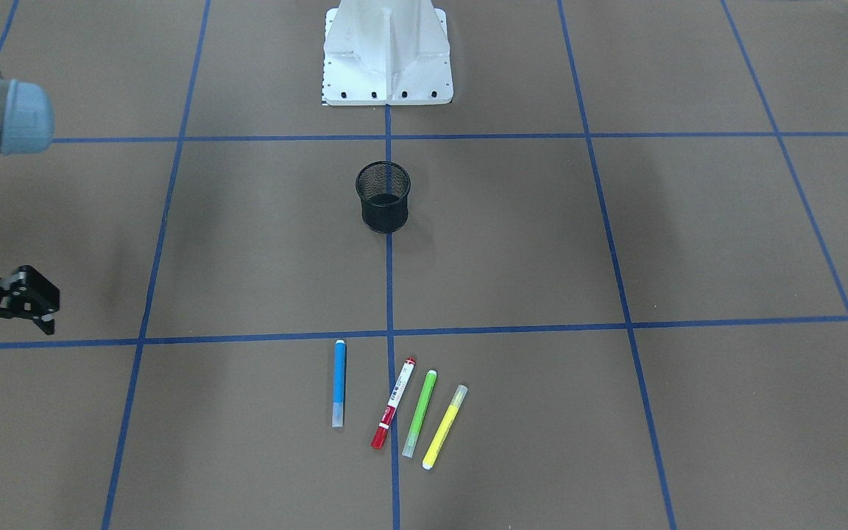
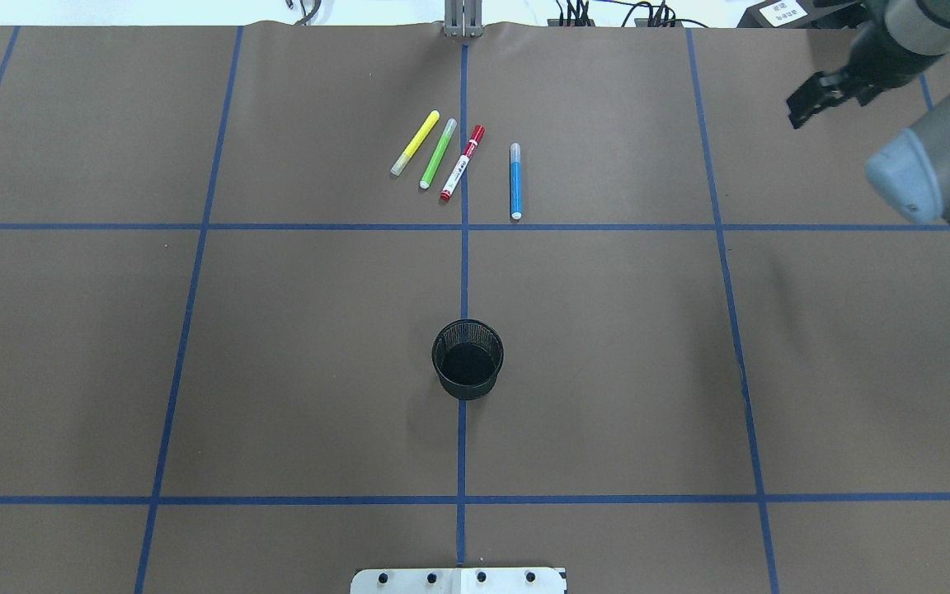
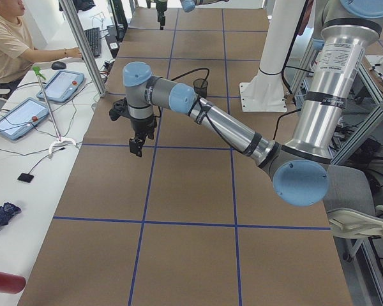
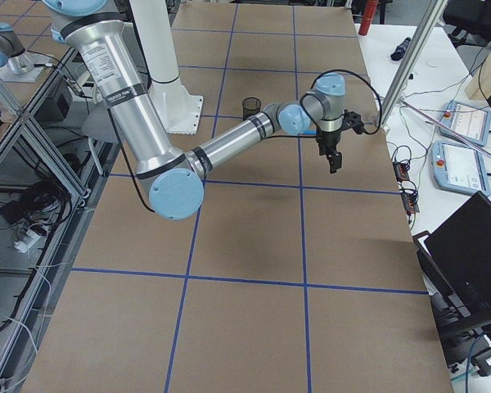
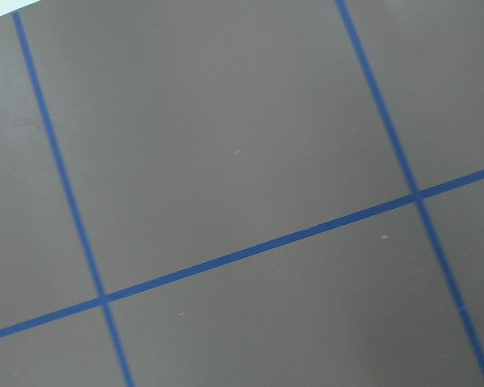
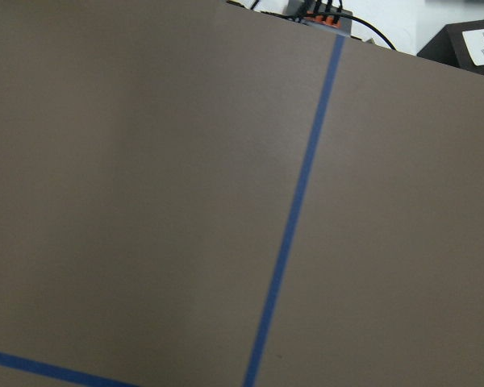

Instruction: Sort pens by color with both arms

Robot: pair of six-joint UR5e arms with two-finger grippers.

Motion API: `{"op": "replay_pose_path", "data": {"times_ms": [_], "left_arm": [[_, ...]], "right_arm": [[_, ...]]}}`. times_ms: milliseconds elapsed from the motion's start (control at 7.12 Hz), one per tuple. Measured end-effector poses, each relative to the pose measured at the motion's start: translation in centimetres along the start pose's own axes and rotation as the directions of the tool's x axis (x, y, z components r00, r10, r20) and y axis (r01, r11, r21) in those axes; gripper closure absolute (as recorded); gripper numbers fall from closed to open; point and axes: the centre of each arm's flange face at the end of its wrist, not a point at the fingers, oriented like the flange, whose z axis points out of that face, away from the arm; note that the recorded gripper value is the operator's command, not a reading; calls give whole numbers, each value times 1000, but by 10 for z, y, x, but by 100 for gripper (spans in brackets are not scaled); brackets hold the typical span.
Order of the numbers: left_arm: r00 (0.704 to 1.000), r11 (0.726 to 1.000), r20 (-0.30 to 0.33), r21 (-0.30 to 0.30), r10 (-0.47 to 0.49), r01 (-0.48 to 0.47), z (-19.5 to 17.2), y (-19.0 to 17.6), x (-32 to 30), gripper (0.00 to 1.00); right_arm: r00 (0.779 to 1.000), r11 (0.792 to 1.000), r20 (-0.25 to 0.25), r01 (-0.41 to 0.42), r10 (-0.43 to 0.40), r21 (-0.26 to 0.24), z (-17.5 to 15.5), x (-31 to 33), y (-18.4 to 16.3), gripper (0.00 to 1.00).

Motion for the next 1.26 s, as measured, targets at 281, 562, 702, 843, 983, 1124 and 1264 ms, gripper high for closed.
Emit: {"op": "replay_pose_path", "data": {"times_ms": [281, 562, 702, 843, 983, 1124, 1264], "left_arm": [[998, 998, 17, -18, -60, 60, -2, 28, -77, 0], [989, 988, 18, -47, -148, 149, 7, 68, -134, 0], [986, 985, 13, -57, -165, 165, 23, 97, -149, 0], [982, 981, 12, -57, -187, 187, 38, 118, -158, 0], [970, 968, 13, -58, -242, 242, 46, 133, -161, 0], [956, 954, 10, -59, -294, 294, 50, 142, -160, 0], [948, 946, 0, -61, -319, 318, 52, 147, -159, 0]], "right_arm": [[999, 998, 26, 46, -45, -52, 0, 107, 65, 1], [1000, 996, 23, 10, -8, -93, -5, 191, 131, 1], [999, 992, 17, -48, 50, -112, -11, 220, 156, 1], [995, 988, 15, -101, 103, -119, -21, 239, 173, 1], [991, 984, 20, -133, 136, -120, -27, 248, 182, 1], [988, 982, 23, -148, 152, -121, -30, 251, 187, 1], [987, 981, 25, -155, 159, -120, -31, 252, 189, 1]]}}
